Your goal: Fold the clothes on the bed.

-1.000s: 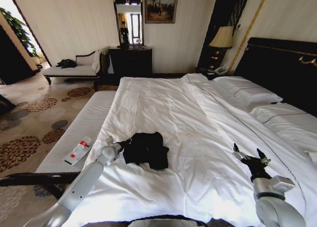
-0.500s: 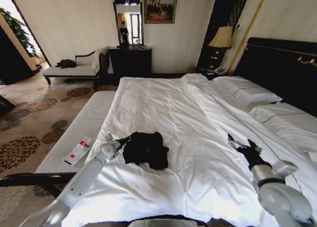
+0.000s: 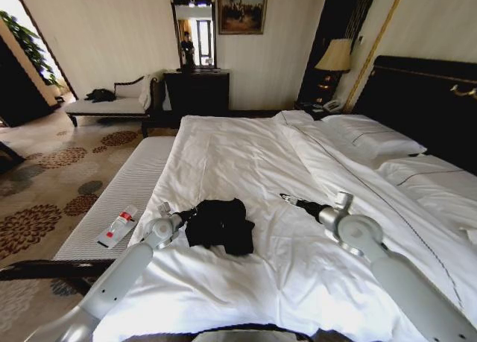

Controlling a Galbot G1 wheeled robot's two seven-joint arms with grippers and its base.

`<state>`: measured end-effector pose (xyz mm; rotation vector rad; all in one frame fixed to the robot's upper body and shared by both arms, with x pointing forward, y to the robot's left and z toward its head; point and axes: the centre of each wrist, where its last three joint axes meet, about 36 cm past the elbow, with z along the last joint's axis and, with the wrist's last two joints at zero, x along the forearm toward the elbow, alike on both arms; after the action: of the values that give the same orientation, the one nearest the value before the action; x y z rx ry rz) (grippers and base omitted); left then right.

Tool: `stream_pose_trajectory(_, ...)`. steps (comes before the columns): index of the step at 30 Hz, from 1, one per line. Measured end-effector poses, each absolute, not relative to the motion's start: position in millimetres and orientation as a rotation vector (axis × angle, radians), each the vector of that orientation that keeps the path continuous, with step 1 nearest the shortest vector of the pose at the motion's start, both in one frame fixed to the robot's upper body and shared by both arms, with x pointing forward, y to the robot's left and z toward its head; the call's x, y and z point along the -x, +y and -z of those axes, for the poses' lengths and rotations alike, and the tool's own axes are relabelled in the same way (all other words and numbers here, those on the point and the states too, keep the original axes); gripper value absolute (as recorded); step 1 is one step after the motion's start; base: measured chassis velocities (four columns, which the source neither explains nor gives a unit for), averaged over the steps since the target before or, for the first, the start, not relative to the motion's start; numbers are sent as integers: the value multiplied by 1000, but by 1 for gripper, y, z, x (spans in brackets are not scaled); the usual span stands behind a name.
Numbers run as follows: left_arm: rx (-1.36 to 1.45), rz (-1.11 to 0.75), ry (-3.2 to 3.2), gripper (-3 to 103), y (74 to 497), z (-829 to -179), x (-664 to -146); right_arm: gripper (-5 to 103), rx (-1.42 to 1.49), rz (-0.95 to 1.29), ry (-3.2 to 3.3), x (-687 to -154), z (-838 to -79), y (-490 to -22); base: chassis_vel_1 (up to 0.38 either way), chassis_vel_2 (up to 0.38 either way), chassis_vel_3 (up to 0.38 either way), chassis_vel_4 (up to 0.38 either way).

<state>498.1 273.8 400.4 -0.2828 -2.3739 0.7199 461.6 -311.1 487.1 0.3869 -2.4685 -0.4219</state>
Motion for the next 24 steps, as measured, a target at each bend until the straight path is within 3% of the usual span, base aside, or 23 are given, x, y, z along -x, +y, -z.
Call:
stream_pose_trajectory(10, 303, -712, -2373, 1, 274, -407, -486, 100, -519, 293, -2416, -515, -465, -256, 0, 0, 0, 0)
stream_pose_trajectory(24, 298, -696, -2360, 1, 274, -404, -483, 100, -544, 275, -2350, -534, -440, -220, 0, 0, 0, 0)
